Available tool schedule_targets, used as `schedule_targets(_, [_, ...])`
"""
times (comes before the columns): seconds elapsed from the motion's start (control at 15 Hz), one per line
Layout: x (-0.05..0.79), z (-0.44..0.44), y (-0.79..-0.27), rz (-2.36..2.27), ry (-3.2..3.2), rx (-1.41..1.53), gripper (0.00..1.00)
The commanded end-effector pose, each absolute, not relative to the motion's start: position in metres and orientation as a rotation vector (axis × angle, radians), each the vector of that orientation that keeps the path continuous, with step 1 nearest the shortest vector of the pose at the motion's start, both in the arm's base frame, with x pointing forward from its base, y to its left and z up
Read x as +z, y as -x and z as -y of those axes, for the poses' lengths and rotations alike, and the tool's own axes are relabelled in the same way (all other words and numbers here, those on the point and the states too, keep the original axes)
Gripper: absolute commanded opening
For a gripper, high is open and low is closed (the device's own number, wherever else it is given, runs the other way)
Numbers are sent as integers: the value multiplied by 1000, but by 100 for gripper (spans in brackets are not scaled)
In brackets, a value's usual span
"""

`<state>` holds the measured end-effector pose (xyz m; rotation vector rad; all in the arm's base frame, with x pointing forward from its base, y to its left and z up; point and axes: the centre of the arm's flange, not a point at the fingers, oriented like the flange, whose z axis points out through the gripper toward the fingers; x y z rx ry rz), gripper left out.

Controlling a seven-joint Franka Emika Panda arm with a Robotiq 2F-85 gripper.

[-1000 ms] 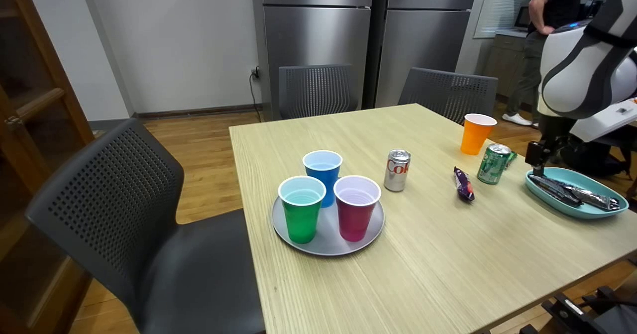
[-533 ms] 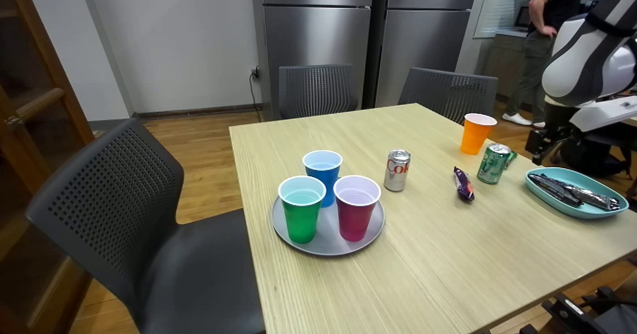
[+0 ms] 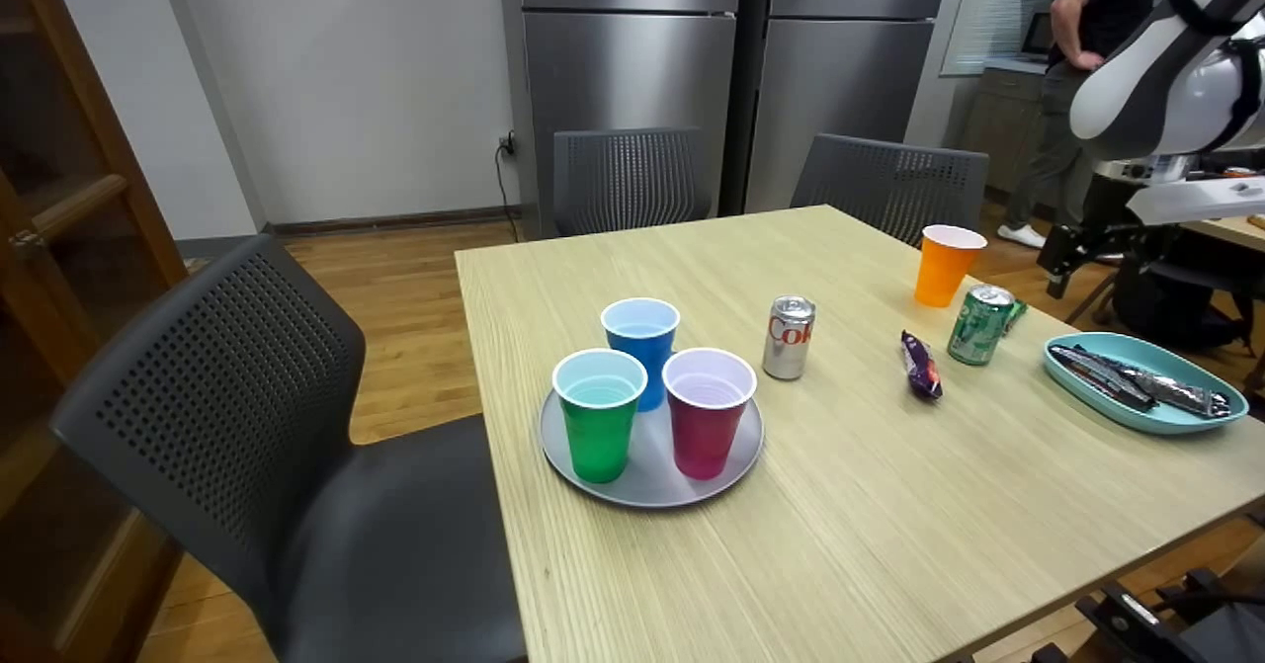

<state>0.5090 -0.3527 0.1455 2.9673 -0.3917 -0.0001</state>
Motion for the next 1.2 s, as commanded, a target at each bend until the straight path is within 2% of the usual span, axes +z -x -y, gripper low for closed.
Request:
schedule_targets(0.0, [142, 374, -533, 443, -3026, 11, 100])
schedule_targets(1.13, [90, 390, -588, 731, -2976, 14, 100])
